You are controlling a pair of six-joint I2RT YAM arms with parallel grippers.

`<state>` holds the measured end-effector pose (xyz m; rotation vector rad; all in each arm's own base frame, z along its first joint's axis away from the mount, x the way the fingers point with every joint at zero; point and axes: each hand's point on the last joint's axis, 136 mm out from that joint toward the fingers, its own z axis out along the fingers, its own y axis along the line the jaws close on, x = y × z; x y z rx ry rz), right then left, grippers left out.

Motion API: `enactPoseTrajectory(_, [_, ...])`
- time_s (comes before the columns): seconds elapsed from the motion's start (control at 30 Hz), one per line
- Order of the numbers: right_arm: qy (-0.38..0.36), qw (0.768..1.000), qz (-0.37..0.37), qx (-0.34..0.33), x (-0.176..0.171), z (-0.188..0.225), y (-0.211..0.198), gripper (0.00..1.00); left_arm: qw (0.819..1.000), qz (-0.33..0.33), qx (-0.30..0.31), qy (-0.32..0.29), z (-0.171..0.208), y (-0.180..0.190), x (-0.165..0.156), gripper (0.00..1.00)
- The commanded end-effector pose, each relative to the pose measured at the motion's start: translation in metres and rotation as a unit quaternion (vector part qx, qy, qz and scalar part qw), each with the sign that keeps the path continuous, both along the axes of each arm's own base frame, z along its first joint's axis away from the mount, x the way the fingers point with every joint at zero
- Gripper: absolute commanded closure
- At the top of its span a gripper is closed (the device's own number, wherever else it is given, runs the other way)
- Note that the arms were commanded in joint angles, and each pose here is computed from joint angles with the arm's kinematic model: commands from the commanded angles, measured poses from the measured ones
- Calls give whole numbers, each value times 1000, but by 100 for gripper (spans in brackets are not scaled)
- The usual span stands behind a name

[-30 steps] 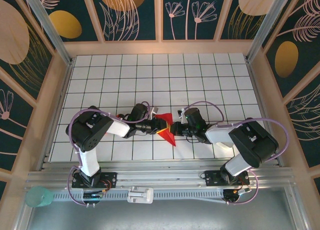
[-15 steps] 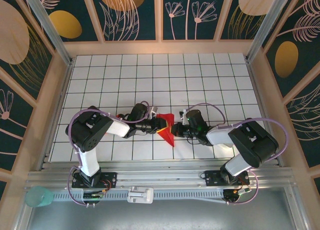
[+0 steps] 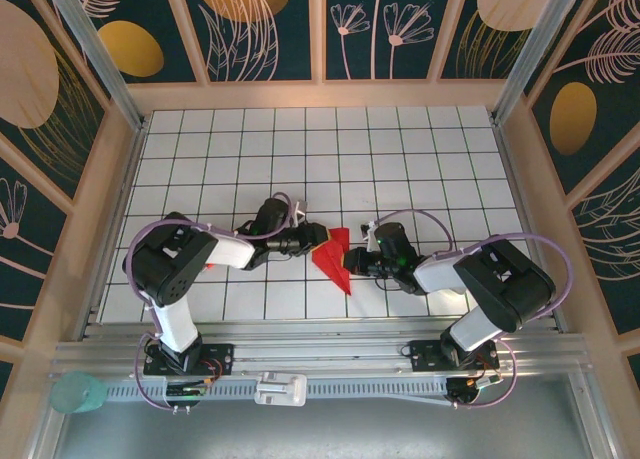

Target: Fold a paper plane with a square sheet of paper (pick it up from the middle)

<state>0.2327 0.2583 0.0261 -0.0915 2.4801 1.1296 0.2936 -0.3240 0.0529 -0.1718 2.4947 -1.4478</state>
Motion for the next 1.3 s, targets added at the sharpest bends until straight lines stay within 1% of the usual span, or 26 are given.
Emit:
enactPoseTrajectory(0.0, [3, 1000, -8, 5, 0, -4, -3, 100, 1000, -4, 4, -18, 5, -5, 11, 71])
enactPoseTrajectory(0.2, [-7, 1000, -15, 25, 1, 1, -3, 100, 1000, -4, -1, -16, 1, -9, 15, 70])
enactPoseTrajectory(0.63, [-9, 998, -43, 47, 0, 3, -9, 100, 1000, 1, -5, -2, -16, 3, -4, 65])
enactPoseTrajectory(0.87, [0, 996, -68, 53, -1, -3, -16, 100, 1000, 2, -16, -14, -7, 4, -5, 63])
enactPoseTrajectory(1.13, [10, 996, -79, 50, -4, -9, -19, 100, 999, -12, 30, 17, -37, 10, -16, 76])
enactPoseTrajectory(1.27, [9, 995, -87, 49, -3, -7, -21, 100, 994, -26, 105, 27, -57, 20, -19, 85])
